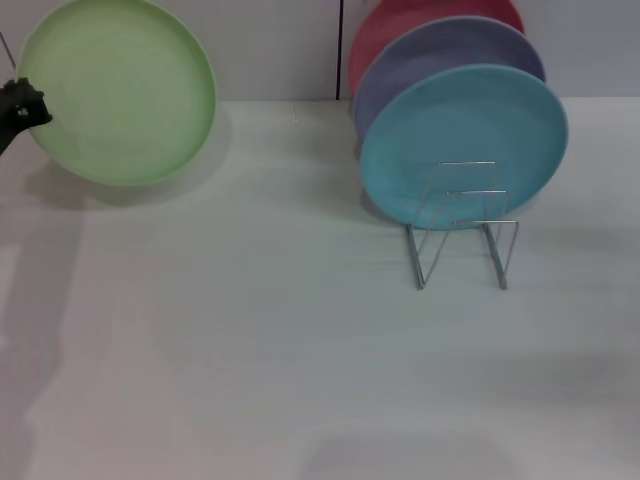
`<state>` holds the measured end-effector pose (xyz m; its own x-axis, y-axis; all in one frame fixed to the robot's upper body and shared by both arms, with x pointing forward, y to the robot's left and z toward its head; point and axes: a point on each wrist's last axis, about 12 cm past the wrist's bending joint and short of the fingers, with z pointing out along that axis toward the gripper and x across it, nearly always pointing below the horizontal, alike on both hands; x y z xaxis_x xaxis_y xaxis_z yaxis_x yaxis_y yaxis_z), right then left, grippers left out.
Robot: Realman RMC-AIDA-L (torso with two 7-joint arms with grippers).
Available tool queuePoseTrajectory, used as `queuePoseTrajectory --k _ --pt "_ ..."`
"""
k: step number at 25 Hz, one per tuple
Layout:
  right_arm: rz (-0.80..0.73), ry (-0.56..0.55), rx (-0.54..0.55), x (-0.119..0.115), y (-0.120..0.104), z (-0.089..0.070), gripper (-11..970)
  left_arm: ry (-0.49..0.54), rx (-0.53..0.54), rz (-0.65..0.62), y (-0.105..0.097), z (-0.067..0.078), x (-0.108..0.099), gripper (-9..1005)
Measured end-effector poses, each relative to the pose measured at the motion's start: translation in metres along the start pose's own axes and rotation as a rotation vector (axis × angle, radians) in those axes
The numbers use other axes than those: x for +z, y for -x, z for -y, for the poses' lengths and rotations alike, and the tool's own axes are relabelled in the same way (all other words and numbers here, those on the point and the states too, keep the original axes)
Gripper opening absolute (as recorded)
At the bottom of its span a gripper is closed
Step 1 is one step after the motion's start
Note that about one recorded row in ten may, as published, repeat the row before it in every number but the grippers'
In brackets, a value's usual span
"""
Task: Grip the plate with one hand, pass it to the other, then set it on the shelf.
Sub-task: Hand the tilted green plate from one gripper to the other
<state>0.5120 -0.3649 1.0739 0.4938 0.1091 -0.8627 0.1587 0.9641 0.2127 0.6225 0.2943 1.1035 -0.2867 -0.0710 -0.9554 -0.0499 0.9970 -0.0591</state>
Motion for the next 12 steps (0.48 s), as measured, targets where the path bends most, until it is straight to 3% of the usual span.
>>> queuePoseTrajectory --k 6,12 --pt "-0.014 -0.005 0.003 -0.001 -0.002 -0.001 621 0.03 0.072 0.043 0.003 0.001 -0.005 38" --pt "-0.026 -0.008 0.006 -0.001 -0.004 -0.002 622 0.056 0.166 0.13 0.002 0.015 -0.017 38"
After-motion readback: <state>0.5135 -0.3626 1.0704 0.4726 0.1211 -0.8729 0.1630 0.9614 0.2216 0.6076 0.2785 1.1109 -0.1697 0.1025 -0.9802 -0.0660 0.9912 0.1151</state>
